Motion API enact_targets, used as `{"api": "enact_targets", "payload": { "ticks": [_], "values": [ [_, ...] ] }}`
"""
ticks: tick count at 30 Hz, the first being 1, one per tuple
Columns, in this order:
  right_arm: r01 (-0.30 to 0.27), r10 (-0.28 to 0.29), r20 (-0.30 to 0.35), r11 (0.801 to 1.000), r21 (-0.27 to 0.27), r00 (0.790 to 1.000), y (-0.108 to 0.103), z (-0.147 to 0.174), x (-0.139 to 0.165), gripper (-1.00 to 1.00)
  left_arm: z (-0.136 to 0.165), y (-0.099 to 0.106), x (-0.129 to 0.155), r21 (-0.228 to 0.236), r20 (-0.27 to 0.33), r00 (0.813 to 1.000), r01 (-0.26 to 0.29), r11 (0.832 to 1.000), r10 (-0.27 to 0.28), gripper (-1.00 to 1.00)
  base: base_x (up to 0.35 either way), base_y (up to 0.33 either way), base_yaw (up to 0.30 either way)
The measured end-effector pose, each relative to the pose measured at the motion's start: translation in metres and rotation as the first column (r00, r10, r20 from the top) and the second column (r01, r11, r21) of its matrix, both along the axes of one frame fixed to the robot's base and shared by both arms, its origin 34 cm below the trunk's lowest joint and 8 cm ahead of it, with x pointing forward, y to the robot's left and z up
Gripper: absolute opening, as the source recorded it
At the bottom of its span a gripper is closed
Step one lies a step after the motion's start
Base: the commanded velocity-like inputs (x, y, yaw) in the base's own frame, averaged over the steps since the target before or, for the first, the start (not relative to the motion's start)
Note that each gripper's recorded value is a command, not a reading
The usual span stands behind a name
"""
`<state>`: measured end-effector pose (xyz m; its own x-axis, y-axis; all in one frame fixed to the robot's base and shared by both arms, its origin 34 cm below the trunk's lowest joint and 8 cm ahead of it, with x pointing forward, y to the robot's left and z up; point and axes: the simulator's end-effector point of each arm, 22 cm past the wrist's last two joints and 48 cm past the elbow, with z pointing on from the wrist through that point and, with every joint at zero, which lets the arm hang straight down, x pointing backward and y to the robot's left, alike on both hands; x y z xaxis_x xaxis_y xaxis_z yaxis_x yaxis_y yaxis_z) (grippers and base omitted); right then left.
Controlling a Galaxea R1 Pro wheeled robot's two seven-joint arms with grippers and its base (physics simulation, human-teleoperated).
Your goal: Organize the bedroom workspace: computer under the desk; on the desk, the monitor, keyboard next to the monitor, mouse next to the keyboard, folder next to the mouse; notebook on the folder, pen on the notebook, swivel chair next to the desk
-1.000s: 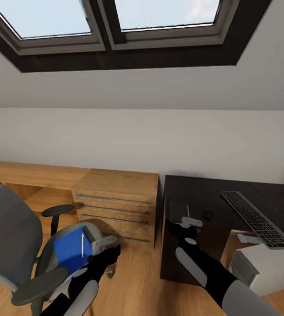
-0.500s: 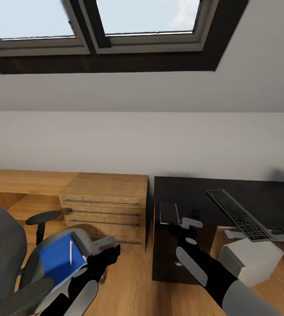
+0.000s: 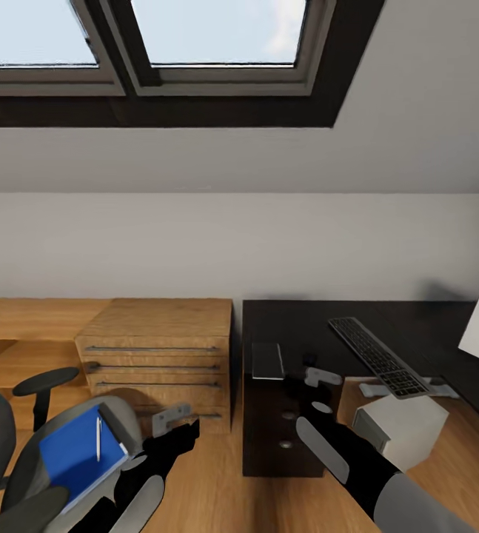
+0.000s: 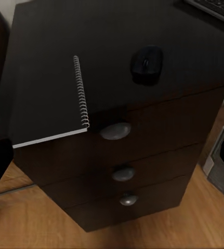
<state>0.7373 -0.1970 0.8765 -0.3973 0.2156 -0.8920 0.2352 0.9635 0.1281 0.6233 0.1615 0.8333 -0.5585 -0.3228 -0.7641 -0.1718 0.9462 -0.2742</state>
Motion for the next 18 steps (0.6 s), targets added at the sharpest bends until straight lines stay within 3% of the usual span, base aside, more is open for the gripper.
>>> {"api": "enact_targets", "payload": {
  "ticks": [5, 9, 10, 14, 16, 18],
  "values": [
    [0.012, -0.012, 0.001, 1.0, -0.005, 1.0, -0.004, -0.005, -0.001, 1.0, -0.044, 0.017, -0.013, 0.056, -0.09, 0.996, -0.018, 0.998, 0.023, 1.0, 0.0, 0.0, -0.158],
    [0.038, -0.038, -0.01, 0.999, -0.016, 0.999, -0.009, -0.021, -0.006, 1.0, -0.055, 0.018, -0.018, 0.07, -0.114, 0.993, -0.015, 0.997, 0.023, 1.0, 0.0, 0.0, -0.128],
    [0.041, -0.044, -0.054, 0.998, -0.055, 0.998, -0.011, -0.057, -0.024, 1.0, -0.077, 0.014, -0.031, 0.103, -0.159, 0.987, 0.018, 0.995, -0.002, 1.0, 0.0, 0.0, -0.122],
    [0.005, -0.014, -0.061, 0.989, -0.149, 0.998, -0.011, -0.087, -0.044, 1.0, -0.108, 0.015, -0.052, 0.159, -0.219, 0.976, 0.056, 0.986, -0.02, 1.0, 0.0, 0.0, -0.1],
    [-0.02, 0.008, -0.055, 0.977, -0.212, 0.998, -0.014, -0.108, -0.061, 1.0, -0.127, 0.017, -0.062, 0.182, -0.234, 0.972, 0.051, 0.982, -0.007, 1.0, 0.0, 0.0, -0.039],
    [-0.028, 0.015, -0.056, 0.972, -0.233, 0.998, -0.016, -0.119, -0.071, 1.0, -0.135, 0.016, -0.067, 0.189, -0.235, 0.972, 0.046, 0.981, 0.0, 1.0, 0.0, 0.0, -0.025]
  ]
}}
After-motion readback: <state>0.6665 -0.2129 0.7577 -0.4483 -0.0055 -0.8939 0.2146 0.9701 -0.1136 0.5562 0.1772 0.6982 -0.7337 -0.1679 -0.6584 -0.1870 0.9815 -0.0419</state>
